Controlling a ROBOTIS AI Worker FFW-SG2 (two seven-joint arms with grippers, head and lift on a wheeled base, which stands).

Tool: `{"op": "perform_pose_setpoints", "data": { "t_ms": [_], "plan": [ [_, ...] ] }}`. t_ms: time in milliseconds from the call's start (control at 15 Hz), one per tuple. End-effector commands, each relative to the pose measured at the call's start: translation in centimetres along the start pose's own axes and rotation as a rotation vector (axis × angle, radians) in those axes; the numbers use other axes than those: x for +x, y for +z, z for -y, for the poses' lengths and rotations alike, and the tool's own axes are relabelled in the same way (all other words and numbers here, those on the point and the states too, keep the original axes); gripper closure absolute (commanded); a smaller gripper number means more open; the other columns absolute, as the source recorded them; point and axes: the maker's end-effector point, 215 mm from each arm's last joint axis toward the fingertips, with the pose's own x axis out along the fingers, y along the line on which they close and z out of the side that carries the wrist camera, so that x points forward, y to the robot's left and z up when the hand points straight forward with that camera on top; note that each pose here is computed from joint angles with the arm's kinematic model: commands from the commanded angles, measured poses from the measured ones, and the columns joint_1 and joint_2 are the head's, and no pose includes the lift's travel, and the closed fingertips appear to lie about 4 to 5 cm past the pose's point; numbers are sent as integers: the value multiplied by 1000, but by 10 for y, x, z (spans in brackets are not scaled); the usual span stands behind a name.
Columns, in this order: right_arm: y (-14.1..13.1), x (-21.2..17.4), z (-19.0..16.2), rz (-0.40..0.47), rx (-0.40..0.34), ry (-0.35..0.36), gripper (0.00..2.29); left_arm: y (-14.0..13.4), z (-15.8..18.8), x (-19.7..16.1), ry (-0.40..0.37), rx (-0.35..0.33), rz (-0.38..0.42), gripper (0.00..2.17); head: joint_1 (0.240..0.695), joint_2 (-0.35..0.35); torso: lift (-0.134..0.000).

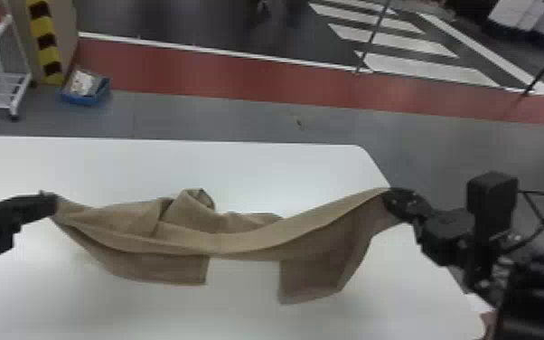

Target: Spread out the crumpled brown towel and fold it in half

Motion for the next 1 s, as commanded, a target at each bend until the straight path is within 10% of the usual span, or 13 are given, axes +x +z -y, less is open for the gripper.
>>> {"op": "perform_pose_setpoints", "data": {
  "t_ms": [0, 267, 600, 667, 800, 933],
  "plan": [
    [63, 28, 30, 71, -60, -74, 2179, 29, -32, -18, 72, -39, 65, 2145, 695, -255, -125],
    [88, 19, 23, 168, -190, -40, 2179, 7, -82, -62, 187, -115, 91, 2145, 660, -154, -125],
    [3, -14, -46, 126, -541, 155, 2179, -92, -74, -70, 126, -169, -51, 2135, 695, -79, -125],
    [-16, -21, -59, 104, -582, 206, 2179, -108, -69, -68, 109, -178, -77, 1956, 695, -78, -125],
    [-57, -31, -86, 54, -645, 292, 2179, -123, -63, -59, 64, -182, -83, 252, 695, -84, -125],
    [-74, -32, -94, 29, -631, 319, 2179, -117, -66, -60, 56, -146, -68, -1, 695, -89, -125]
  ]
}}
